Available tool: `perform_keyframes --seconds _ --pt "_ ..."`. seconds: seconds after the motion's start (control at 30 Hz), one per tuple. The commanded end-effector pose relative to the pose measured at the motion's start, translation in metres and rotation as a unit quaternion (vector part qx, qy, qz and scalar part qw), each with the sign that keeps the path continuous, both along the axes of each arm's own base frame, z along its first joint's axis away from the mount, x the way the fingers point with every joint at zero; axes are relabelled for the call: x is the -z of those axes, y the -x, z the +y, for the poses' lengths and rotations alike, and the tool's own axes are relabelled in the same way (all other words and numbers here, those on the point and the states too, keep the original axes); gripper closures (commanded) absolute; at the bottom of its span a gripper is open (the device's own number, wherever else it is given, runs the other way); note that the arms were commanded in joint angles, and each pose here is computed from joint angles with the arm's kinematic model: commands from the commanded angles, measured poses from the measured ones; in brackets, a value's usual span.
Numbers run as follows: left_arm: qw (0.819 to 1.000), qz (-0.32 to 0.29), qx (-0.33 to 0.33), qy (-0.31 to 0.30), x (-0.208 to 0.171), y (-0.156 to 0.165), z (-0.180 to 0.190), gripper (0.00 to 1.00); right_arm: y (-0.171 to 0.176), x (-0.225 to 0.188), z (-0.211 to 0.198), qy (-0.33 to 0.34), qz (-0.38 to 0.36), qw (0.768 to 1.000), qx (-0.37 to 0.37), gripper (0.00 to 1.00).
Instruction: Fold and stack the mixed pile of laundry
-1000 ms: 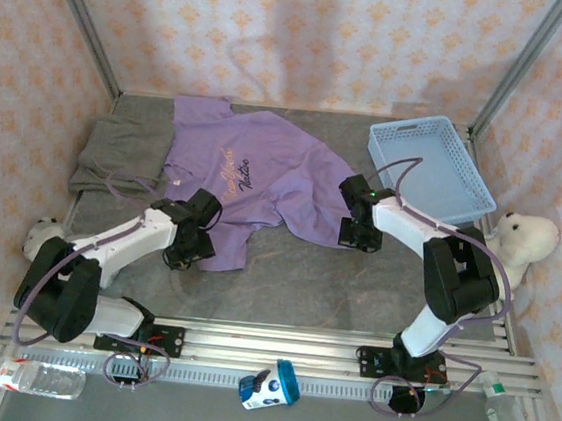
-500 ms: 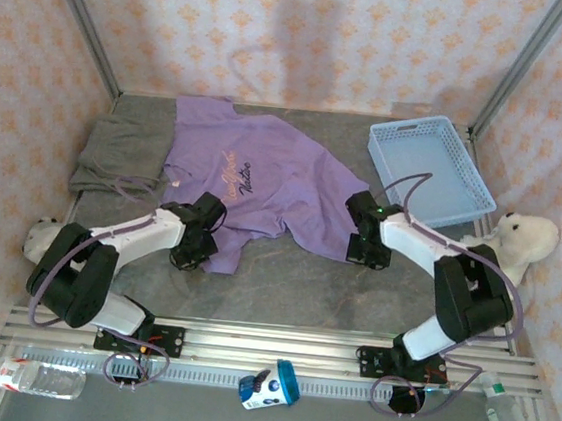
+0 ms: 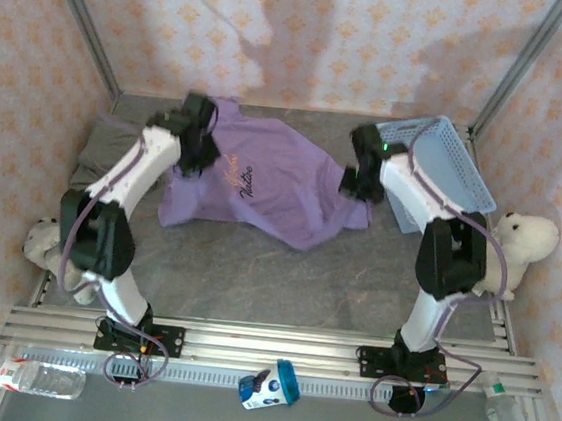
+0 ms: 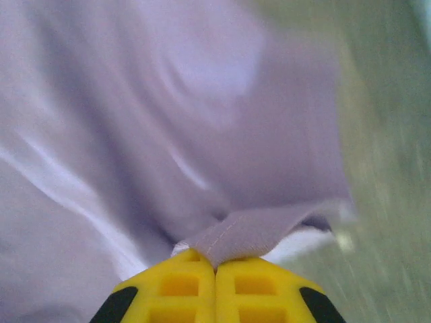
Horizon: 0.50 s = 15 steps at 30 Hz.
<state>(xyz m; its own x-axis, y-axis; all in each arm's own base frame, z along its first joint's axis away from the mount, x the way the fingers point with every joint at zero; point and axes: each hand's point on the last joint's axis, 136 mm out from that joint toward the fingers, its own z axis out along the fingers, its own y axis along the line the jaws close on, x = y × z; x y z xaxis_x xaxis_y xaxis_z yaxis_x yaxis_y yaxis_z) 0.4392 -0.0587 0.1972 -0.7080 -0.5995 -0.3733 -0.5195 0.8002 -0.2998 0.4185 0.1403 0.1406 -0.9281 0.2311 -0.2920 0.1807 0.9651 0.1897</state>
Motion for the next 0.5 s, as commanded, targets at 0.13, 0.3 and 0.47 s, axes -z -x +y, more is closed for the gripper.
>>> perform_keyframes --seconds 0.13,0.3,0.47 --pt "0.961 -0.268 -0.002 0.064 -0.228 -0.073 0.034 1.00 -0.095 -0.258 -0.016 -0.187 -0.278 0.942 0.006 1.00" --pt "0.889 -0.443 0.004 0.118 -0.357 -0.027 0.050 1.00 -0.052 -0.392 -0.018 -0.283 -0.428 0.857 -0.055 1.00" --pt "0.856 -0.513 -0.004 0.067 -0.403 0.054 0.058 1.00 -0.010 -0.372 -0.025 -0.239 -0.415 0.875 -0.072 1.00"
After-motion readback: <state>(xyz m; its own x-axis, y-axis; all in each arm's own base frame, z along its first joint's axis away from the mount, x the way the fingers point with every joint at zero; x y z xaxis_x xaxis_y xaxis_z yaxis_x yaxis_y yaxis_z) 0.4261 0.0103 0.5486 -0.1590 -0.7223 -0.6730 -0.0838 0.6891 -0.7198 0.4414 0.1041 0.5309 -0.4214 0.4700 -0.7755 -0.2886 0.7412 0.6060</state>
